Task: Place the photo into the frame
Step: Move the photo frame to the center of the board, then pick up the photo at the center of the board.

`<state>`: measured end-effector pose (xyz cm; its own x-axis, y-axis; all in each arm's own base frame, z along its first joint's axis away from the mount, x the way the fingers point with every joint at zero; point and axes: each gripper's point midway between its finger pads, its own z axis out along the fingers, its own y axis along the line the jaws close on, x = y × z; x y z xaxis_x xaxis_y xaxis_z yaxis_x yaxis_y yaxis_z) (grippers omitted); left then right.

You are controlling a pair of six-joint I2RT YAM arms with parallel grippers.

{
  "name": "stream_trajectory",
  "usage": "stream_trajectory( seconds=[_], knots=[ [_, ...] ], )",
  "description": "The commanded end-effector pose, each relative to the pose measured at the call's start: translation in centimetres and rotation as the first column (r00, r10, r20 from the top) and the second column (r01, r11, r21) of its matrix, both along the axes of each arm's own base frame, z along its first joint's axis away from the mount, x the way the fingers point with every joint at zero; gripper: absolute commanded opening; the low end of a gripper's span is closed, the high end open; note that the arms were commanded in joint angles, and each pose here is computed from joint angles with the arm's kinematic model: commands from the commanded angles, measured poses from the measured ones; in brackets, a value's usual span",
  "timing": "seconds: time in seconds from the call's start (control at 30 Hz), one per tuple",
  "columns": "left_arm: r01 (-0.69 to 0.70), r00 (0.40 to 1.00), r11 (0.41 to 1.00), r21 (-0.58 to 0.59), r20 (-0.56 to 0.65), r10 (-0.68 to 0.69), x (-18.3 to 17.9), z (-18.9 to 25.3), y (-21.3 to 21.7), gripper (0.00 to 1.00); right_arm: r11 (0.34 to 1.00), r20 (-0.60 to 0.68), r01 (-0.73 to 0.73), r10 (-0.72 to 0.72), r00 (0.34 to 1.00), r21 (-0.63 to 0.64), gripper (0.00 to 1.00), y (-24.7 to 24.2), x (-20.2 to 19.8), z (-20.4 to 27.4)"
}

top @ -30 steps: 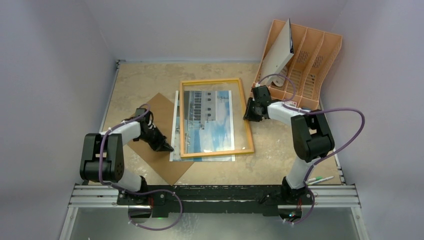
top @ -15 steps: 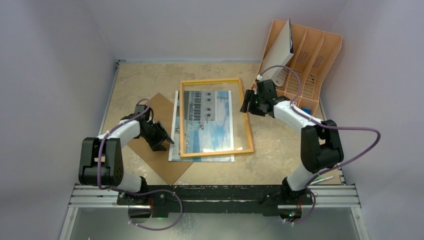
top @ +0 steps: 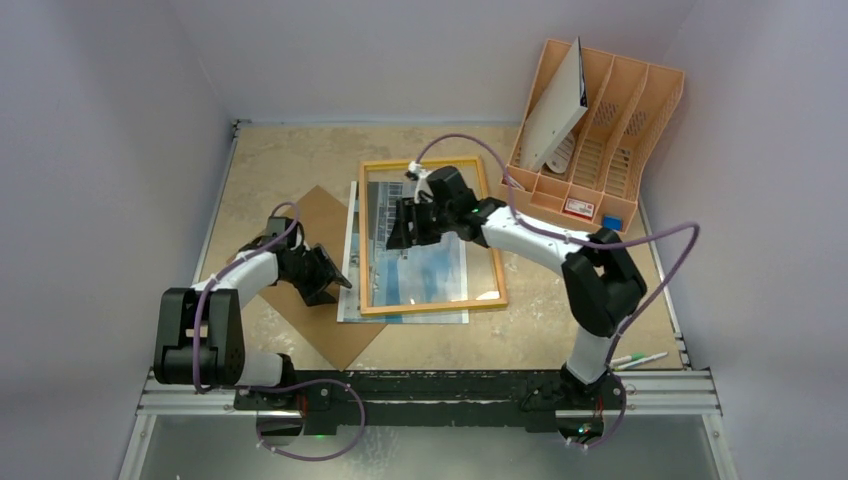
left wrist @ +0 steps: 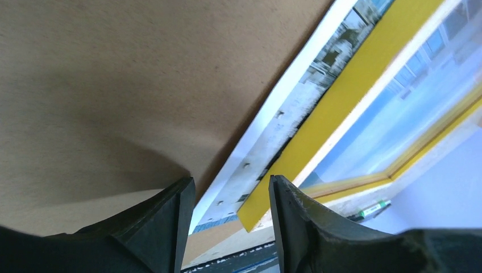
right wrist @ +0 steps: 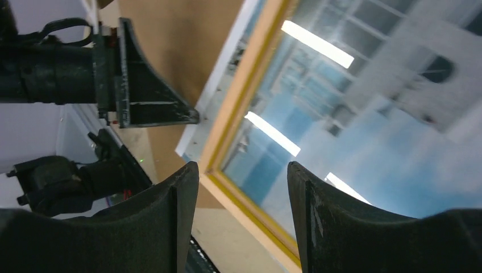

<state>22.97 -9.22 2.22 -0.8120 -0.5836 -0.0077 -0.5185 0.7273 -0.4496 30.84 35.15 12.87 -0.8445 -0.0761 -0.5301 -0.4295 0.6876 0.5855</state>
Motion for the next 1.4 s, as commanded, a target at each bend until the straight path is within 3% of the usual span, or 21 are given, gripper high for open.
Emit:
stream_trajectory(
  seconds=[0.0, 0.2, 0.33, 0.67, 0.8, 1.1, 1.37],
  knots=[
    [0.005, 0.995, 0.999, -0.038, -0.097, -0.009, -3.4, -2.6, -0.8, 0.55, 0.990, -0.010, -0.117, 0.118, 0.993, 0.073, 0.60, 4.8, -1.6, 1.3],
    [0.009, 0.996, 0.998, -0.068, -0.091, -0.015, -4.2, -3.4, -1.2, 0.53, 0.988, -0.063, -0.143, 0.146, 0.987, 0.050, 0.57, 7.9, -2.0, -1.6],
    [0.003, 0.997, 0.998, -0.057, -0.082, -0.007, -3.9, -3.6, -1.0, 0.46, 0.984, -0.087, -0.174, 0.177, 0.980, 0.032, 0.55, 9.6, -3.3, -3.1],
    [0.009, 0.999, 0.997, -0.079, -0.052, -0.013, -3.7, -3.1, -1.3, 0.17, 0.988, -0.096, -0.150, 0.152, 0.984, 0.026, 0.52, 10.1, -3.9, -3.3],
    [0.030, 0.999, 0.997, -0.070, -0.028, -0.032, -3.1, -2.2, -1.3, 0.00, 0.990, -0.087, -0.135, 0.137, 0.987, 0.028, 0.51, 9.8, -3.9, -2.3],
    [0.050, 0.990, 0.990, 0.132, 0.127, -0.067, 1.4, 5.7, 1.7, 0.00, 0.996, 0.026, 0.088, -0.088, 0.996, -0.010, 0.54, 6.0, -1.3, 1.4],
    [0.060, 0.966, 0.932, 0.358, 0.215, -0.145, 3.2, 12.6, 5.4, 0.00, 0.953, 0.113, 0.300, -0.294, 0.949, -0.035, 0.60, 0.7, 1.9, 3.5]
  ],
)
